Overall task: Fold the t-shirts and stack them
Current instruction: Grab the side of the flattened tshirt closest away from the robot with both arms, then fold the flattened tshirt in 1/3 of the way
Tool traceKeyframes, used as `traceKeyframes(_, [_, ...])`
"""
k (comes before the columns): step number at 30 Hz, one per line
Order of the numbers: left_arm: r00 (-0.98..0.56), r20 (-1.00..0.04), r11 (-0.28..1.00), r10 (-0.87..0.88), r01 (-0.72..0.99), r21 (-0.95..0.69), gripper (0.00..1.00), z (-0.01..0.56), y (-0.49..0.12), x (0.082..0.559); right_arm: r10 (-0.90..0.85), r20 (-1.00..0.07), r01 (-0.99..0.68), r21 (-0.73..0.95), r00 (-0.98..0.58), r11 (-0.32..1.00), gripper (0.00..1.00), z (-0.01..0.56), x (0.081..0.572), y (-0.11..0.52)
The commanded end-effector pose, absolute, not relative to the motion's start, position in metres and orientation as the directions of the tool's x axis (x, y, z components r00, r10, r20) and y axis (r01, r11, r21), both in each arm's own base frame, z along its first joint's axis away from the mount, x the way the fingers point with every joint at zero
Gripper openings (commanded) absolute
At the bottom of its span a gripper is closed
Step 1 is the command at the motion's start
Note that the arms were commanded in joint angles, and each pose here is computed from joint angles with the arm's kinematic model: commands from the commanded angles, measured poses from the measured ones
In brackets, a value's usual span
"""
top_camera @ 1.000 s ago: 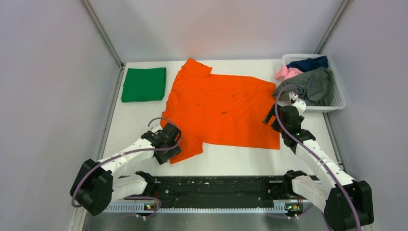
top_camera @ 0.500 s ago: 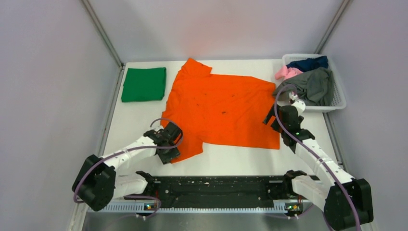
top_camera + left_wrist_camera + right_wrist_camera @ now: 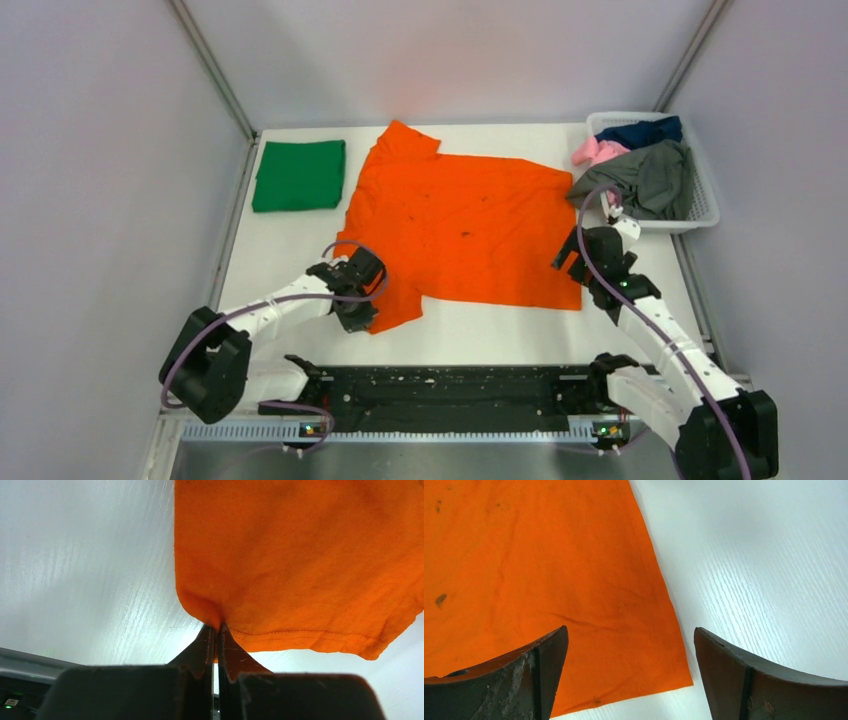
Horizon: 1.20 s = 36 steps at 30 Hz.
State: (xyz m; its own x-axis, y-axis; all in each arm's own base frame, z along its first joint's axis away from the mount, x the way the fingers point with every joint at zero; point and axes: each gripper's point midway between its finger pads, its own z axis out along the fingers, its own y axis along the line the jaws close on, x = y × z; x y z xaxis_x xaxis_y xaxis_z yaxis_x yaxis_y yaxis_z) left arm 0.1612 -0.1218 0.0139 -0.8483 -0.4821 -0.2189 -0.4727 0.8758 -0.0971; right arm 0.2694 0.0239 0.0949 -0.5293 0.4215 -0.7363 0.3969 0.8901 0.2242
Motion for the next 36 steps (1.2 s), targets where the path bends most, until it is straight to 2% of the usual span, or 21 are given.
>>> traceKeyframes(1, [-0.849, -0.236, 0.881, -0.473, -0.461, -0.109, 0.0, 0.004, -0.119, 0.158, 0.469, -0.676, 0.475, 0.196, -0.568, 0.858, 0.92, 0.074, 0.237, 0.015])
traceKeyframes(4, [-0.838, -0.249, 0.874, -0.486, -0.465, -0.142, 0.0, 0.01, -0.119, 0.158, 0.5, -0.637, 0.492, 0.209, -0.587, 0.845, 0.84, 0.053, 0.224, 0.018])
traceKeyframes(12, [-0.812, -0.279, 0.858, -0.513, -0.479, -0.184, 0.0, 0.021, -0.115, 0.156, 0.522, -0.598, 0.534, 0.178, -0.608, 0.826, 0.51, 0.02, 0.212, 0.015])
traceKeyframes(18, [-0.806, -0.273, 0.851, -0.525, -0.491, -0.186, 0.0, 0.021, -0.115, 0.155, 0.517, -0.559, 0.492, 0.21, -0.648, 0.845, 0.18, 0.008, 0.215, 0.028])
traceKeyframes(23, [-0.801, -0.264, 0.842, -0.538, -0.499, -0.203, 0.0, 0.022, -0.118, 0.155, 0.502, -0.549, 0.475, 0.205, -0.668, 0.856, 0.01, 0.01, 0.214, 0.031])
traceKeyframes(27, [-0.792, -0.243, 0.828, -0.56, -0.524, -0.203, 0.0, 0.023, -0.114, 0.144, 0.49, -0.554, 0.479, 0.179, -0.672, 0.859, 0.0, 0.018, 0.208, 0.026])
traceKeyframes(32, [-0.781, -0.198, 0.803, -0.593, -0.555, -0.216, 0.0, 0.035, -0.11, 0.116, 0.531, -0.551, 0.489, 0.238, -0.644, 0.839, 0.0, 0.038, 0.2, 0.03])
traceKeyframes(36, [-0.776, -0.221, 0.799, -0.59, -0.524, -0.294, 0.0, 0.054, -0.113, 0.117, 0.567, -0.541, 0.493, 0.293, -0.621, 0.82, 0.0, 0.041, 0.197, 0.035])
